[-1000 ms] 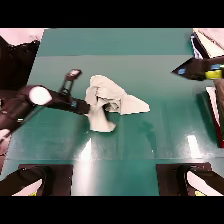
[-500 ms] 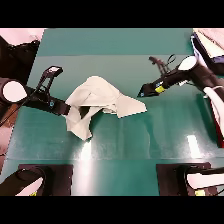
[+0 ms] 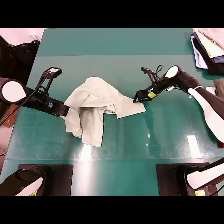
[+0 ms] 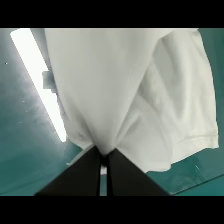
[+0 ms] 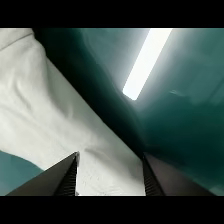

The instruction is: Fold the shirts.

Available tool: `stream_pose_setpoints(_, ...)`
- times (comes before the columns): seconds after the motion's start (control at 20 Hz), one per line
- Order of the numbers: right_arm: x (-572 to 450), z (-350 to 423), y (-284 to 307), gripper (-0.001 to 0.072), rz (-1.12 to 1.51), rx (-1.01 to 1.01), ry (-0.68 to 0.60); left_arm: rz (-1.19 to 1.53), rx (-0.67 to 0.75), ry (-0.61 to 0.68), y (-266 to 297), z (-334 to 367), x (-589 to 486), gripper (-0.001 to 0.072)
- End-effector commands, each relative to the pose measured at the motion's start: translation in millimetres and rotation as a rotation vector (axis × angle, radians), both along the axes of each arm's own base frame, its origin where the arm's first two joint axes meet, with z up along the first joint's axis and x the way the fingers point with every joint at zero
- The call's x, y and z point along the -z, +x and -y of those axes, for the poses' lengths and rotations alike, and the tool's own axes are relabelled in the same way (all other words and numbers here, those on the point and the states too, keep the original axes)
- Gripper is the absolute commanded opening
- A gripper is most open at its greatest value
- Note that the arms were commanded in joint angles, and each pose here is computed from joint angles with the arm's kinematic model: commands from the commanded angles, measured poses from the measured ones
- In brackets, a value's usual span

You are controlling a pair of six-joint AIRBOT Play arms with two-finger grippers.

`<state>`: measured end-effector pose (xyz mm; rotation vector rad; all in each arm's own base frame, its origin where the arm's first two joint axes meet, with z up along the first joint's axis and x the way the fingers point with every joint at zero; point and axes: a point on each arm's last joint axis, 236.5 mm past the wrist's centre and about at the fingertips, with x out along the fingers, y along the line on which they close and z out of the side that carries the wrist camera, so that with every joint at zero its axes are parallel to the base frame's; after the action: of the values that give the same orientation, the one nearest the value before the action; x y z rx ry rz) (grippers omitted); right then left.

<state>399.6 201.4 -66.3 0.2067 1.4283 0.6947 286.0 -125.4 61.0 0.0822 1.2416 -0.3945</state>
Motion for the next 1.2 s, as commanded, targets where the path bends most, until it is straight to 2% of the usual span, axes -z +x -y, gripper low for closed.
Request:
stream_pose_setpoints(0.0, 4, -8, 7, 0.0449, 0.038, -0.002, -0.007, -0.001, -0.001, -0.001, 0, 0, 0, 0.0025)
stream_pose_setpoints(0.05, 4, -12, 6, 0.0433, 0.047, -0.013, -0.007, -0.001, -0.001, -0.001, 0, 0, 0, 0.0025)
stream_pose_setpoints(0.1, 4, -17, 4, 0.0208, 0.061, -0.046, -0.006, -0.002, 0.000, -0.004, -1, 1, -1, 0.0025)
stream_pose_setpoints(0.15, 2, -20, 1, 0.0016, 0.077, -0.079, -0.004, -0.003, -0.004, -0.005, -1, 1, -1, 0.0025)
stream_pose_setpoints(0.25, -12, -20, 3, 0.0016, 0.111, -0.083, 0.001, 0.002, -0.022, -0.002, 1, -1, -2, 0.0024)
stream_pose_setpoints(0.35, -57, -11, 18, 0.0015, 0.222, -0.050, 0.017, 0.061, -0.028, 0.062, 11, -17, -20, 0.0025)
stream_pose_setpoints(0.5, -182, 22, 44, 0.0015, 0.489, 0.032, 0.051, 0.234, -0.064, 0.164, 35, -47, -94, 0.0025)
stream_pose_setpoints(0.6, -285, 49, 46, 0.0015, 0.696, 0.127, 0.076, 0.392, -0.100, 0.175, 44, -59, -165, 0.0025)
stream_pose_setpoints(0.75, -412, 82, 11, 0.0015, 0.953, 0.214, 0.093, 0.629, -0.118, 0.098, 36, -60, -269, 0.0025)
stream_pose_setpoints(0.95, -526, 112, -66, 0.0014, 1.234, 0.302, 0.075, 0.892, -0.125, -0.046, -5, -58, -379, 0.0024)
stream_pose_setpoints(1.15, -588, 150, -129, 0.0013, 1.424, 0.444, -0.029, 0.970, 0.035, -0.275, -49, -11, -424, 0.0024)
